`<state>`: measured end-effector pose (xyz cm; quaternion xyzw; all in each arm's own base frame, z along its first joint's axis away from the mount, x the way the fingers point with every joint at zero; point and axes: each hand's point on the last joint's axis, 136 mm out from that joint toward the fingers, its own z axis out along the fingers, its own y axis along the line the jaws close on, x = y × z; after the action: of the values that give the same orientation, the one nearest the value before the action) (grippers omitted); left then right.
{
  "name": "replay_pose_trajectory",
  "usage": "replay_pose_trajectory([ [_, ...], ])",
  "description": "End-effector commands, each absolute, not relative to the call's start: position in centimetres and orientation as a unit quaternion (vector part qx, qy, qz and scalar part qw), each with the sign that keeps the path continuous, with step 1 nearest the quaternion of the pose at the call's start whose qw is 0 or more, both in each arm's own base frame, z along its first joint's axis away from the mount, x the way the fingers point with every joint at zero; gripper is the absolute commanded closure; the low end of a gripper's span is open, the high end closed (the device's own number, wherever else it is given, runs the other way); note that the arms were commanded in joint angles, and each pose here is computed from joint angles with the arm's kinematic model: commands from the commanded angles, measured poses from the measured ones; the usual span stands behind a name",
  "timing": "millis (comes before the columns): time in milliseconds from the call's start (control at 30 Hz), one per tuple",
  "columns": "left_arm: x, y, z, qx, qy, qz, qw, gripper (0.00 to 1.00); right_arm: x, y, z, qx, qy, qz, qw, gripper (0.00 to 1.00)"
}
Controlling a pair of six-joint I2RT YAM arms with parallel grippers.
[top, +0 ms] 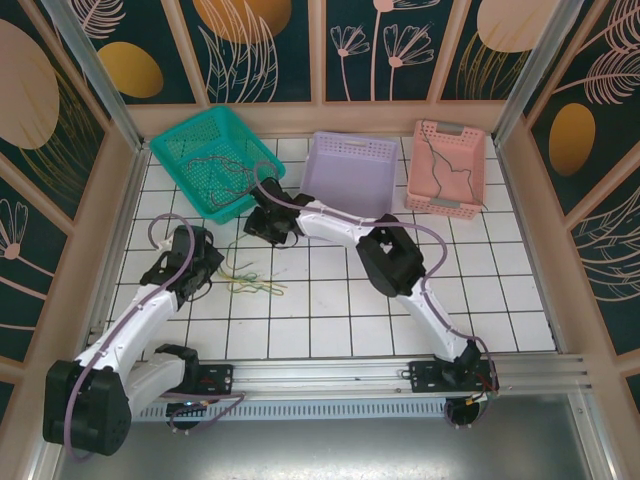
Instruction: Untangle the cables
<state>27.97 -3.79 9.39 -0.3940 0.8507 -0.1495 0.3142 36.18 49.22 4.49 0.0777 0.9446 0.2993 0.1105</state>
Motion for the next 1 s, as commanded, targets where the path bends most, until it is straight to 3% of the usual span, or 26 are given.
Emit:
replay_pose_trajectory([
  [0, 27.9, -4.0, 9.5, -0.401, 0.843, -0.166, 0.318, 1.0, 37.8, 49.4, 4.3, 0.113, 0.943, 0.281, 0.137, 0.56],
  [500, 27.3, -4.4, 10.0, -0.389, 0.847, -0.178, 0.317, 1.0, 40.0, 50.3, 0.9, 0.141, 0.942, 0.265, 0.151, 0.61],
  [567, 27.2, -4.4, 10.0, -0.388, 0.847, -0.178, 0.316, 1.0, 40.3, 50.6, 1.0, 0.141, 0.938, 0.277, 0.155, 0.7],
  [667, 27.0, -4.4, 9.8, -0.389, 0.848, -0.178, 0.312, 1.0, 40.5, 50.9, 1.3, 0.143, 0.934, 0.286, 0.159, 0.97],
  [700, 26.9, -4.4, 9.6, -0.391, 0.848, -0.178, 0.31, 1.0, 40.6, 51.0, 1.9, 0.142, 0.933, 0.287, 0.164, 1.0],
  [967, 27.2, -4.7, 9.0, -0.395, 0.845, -0.188, 0.307, 1.0, 41.5, 49.6, 14.1, 0.118, 0.897, 0.328, 0.273, 1.0],
])
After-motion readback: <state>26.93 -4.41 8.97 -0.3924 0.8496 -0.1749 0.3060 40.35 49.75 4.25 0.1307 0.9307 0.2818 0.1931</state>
